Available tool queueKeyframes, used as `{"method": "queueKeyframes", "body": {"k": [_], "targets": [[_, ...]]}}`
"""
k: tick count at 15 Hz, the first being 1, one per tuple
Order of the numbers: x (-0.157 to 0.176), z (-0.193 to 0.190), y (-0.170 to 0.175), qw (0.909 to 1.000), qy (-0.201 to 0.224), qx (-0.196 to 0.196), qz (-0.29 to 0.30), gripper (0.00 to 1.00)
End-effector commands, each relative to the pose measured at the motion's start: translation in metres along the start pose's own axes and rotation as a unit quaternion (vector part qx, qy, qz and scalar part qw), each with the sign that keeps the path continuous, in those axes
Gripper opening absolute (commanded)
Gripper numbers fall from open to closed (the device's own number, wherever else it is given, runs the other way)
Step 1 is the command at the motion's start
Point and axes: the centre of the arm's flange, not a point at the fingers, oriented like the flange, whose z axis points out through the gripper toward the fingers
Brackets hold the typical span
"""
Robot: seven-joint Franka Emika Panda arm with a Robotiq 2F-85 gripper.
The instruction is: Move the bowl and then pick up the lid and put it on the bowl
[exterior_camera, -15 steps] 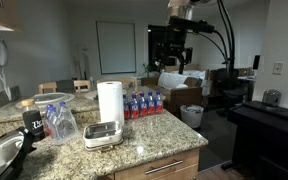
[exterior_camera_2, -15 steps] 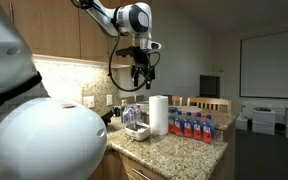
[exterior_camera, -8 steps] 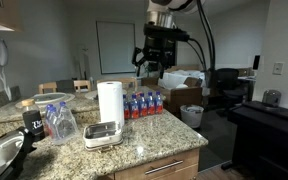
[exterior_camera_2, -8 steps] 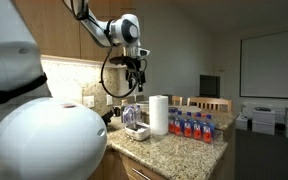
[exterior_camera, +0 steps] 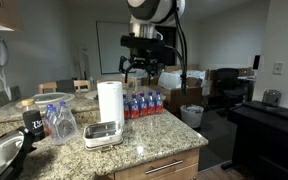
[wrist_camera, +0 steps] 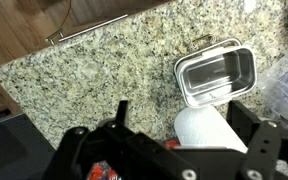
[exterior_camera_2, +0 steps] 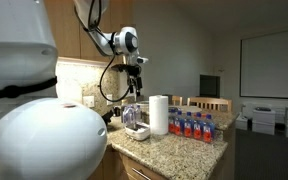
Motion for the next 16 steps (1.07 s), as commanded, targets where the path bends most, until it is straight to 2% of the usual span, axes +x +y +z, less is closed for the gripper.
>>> {"method": "queueKeyframes", "body": {"k": [1, 5, 9, 13, 16], "targets": [[0.000, -0.001, 0.000, 1.0000, 0.000, 0.001, 0.000, 1.00], [0.004, 0.009, -0.009, 1.0000, -0.003, -0.002, 0.001, 1.00], [0.013, 0.033, -0.032, 0.9996, -0.015, -0.003, -0.026, 1.00], [0.036, 0.056, -0.049, 0.9995, 0.015, -0.015, -0.023, 1.00], [0.053, 0.077, -0.054, 0.9995, 0.006, -0.021, -0.020, 1.00]]}}
